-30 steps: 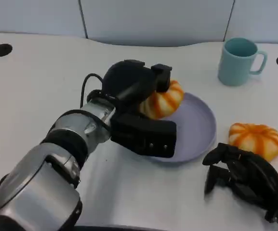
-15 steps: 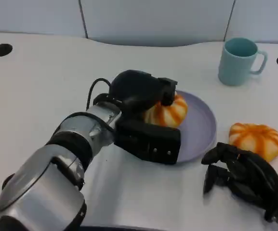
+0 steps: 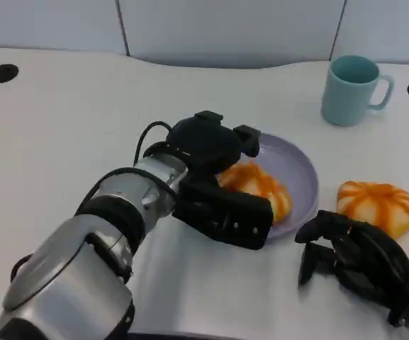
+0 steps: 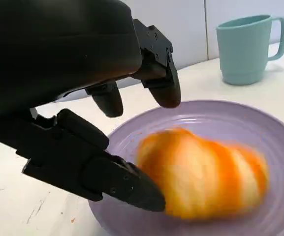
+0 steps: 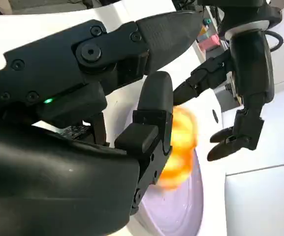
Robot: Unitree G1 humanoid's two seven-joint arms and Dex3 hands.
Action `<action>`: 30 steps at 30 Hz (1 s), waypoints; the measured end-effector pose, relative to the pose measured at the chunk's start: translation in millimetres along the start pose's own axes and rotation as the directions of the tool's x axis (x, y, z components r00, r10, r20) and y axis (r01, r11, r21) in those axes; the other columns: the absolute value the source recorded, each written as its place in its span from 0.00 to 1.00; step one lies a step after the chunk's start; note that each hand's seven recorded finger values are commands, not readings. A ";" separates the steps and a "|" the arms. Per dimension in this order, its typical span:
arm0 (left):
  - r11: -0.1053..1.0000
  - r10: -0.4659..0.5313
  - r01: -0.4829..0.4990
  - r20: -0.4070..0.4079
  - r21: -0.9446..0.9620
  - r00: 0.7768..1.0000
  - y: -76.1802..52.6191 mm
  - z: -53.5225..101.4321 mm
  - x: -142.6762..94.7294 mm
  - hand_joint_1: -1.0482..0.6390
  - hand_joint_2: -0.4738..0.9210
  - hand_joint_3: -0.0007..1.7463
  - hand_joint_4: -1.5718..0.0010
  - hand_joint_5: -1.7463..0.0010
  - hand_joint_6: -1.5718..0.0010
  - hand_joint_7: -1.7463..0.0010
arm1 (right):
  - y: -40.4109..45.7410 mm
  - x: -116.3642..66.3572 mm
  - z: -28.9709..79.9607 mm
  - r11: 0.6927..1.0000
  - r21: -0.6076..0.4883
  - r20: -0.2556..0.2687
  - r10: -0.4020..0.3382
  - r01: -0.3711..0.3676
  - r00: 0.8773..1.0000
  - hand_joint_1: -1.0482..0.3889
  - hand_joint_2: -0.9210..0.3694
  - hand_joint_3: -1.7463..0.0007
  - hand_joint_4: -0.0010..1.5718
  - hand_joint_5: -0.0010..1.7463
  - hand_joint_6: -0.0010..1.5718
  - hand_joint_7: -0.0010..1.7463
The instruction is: Grasp the bread from the table and place it into the plate.
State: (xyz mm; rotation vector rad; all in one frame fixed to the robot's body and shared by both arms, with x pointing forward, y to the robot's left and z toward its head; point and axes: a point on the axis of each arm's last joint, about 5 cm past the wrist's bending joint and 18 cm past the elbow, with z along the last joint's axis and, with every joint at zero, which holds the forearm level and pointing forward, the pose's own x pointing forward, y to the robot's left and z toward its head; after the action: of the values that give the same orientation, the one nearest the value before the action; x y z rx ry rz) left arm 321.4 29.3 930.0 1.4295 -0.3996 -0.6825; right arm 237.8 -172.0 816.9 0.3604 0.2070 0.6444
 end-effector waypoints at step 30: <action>0.903 0.109 -0.103 -0.011 -0.418 0.994 -8.8 -30.1 -24.9 0.07 1.00 0.18 1.00 0.68 1.00 0.75 | -0.2 0.5 -0.5 1.000 0.016 -0.001 -0.013 0.013 1.000 0.38 0.00 0.95 0.38 0.92 0.48 0.58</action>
State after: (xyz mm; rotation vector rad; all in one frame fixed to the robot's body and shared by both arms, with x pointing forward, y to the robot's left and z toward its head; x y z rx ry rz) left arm 320.1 68.4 921.3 0.9883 -0.3148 -0.6434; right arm 238.2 -171.7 816.3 0.3741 0.2151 0.6301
